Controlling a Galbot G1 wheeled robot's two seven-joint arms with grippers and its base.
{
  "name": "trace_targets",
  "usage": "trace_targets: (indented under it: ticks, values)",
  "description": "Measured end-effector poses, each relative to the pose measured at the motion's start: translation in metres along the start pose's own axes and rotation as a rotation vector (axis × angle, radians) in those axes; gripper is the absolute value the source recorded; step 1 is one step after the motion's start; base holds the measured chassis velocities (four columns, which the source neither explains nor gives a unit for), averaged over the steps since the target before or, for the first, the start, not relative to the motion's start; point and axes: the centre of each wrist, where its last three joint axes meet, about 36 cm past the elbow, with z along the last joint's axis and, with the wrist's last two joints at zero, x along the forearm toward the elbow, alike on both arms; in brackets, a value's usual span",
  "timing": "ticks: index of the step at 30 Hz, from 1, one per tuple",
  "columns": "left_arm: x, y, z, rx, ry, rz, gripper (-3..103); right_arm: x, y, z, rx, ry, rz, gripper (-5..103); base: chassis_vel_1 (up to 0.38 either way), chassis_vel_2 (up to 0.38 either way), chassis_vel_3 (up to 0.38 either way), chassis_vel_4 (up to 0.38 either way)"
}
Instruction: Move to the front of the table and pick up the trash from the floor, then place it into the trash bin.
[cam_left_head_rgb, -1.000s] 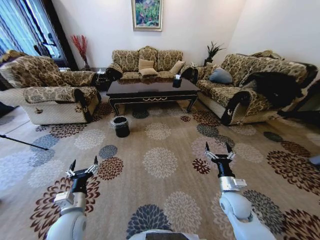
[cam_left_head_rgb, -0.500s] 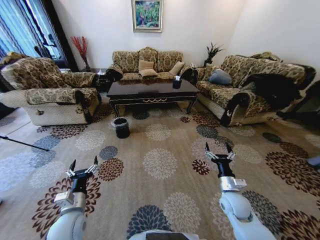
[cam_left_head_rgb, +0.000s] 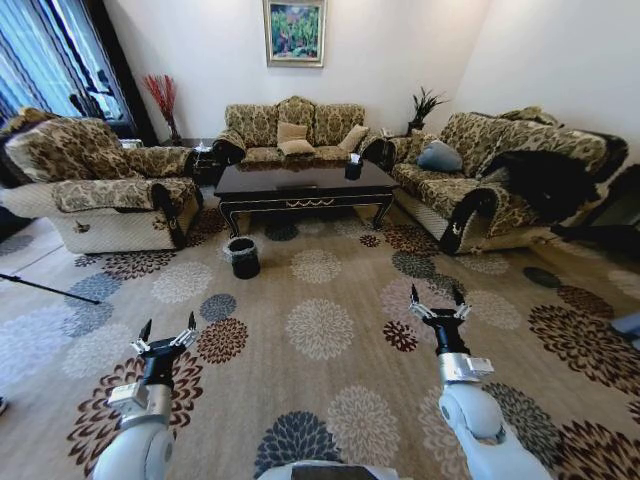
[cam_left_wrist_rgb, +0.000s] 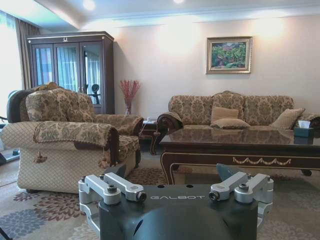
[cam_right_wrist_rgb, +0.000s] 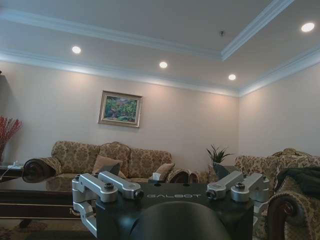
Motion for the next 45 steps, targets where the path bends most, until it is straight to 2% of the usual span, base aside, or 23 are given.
trace_targets:
  ticks: [45]
  values:
    - [0.0000, 0.0000, 0.0000, 0.000, 0.000, 0.000, 100, 0.0000, 0.0000, 0.0000, 0.000, 0.000, 0.000, 100, 0.000, 0.000, 0.000, 0.000]
